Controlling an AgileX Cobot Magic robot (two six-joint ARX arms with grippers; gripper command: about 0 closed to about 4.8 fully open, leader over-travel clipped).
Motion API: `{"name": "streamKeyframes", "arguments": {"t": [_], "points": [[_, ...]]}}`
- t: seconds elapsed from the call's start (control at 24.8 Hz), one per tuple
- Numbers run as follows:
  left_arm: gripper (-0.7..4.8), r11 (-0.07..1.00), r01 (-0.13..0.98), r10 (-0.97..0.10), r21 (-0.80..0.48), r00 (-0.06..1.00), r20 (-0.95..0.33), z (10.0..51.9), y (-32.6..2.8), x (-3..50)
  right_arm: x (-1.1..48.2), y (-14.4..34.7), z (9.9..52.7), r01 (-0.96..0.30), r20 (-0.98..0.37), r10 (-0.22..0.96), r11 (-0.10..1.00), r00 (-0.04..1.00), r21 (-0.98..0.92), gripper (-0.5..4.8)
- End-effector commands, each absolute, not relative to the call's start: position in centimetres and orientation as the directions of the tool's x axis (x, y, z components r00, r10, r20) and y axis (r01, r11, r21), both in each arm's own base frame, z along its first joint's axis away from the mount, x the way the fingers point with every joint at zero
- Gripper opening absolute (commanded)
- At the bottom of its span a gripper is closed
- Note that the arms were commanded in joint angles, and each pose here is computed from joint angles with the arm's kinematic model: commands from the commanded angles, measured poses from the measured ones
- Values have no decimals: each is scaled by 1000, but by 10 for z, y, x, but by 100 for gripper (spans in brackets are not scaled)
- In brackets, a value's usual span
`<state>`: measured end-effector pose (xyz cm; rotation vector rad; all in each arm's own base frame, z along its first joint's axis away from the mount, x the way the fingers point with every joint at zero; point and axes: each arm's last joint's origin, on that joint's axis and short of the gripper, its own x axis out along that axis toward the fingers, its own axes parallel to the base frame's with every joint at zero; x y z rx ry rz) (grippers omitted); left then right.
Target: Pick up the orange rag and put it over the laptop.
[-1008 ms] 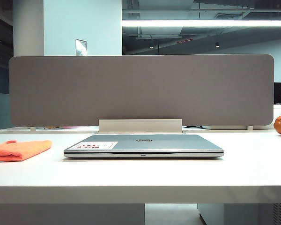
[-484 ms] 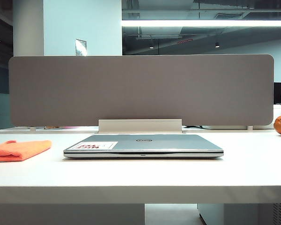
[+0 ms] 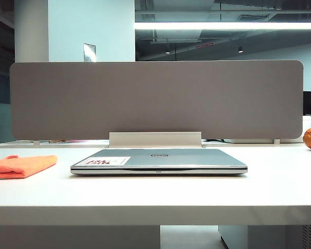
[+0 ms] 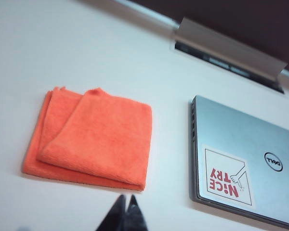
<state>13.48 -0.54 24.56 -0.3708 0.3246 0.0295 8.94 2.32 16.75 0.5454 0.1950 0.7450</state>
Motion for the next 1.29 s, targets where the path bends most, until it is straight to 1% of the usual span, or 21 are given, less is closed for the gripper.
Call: {"name": "streamKeyframes", "arguments": {"t": [0.04,0.4,0.56,0.65,0.73,0.81,0.85,1.01,1.17,1.21,1.29], "points": [[-5,933,-88,-44,-350,935,-352,258,-7,154,89,23,167,-597,26,692,601,721,531,-5],[-5,937,-119,-41,-329,896,-442,277,-9,208,89,23,167,-597,26,692,601,721,531,-5],[-5,937,-132,-40,-323,879,-475,274,-9,227,89,23,167,-596,26,692,601,721,532,-5],[-3,936,-153,-39,-317,851,-523,266,-10,244,89,23,167,-596,26,692,601,721,532,-5],[1,926,-179,-34,-332,837,-545,261,-9,251,89,23,167,-596,25,692,601,721,533,-5],[117,865,-242,-62,-440,818,-572,251,3,260,89,23,167,-593,21,692,601,721,535,-5],[137,848,-261,-64,-461,813,-579,248,8,262,89,23,167,-592,20,692,601,721,536,-5],[140,820,-326,-28,-471,799,-601,242,28,264,89,23,167,-592,20,692,602,721,536,-5],[171,803,-377,19,-462,791,-611,239,43,262,89,23,166,-591,18,692,602,721,538,-5],[186,797,-389,29,-462,789,-614,239,47,262,89,23,166,-591,17,692,602,721,538,-5],[189,783,-422,51,-458,777,-628,236,55,261,89,23,166,-589,15,692,602,722,540,-5]]}}
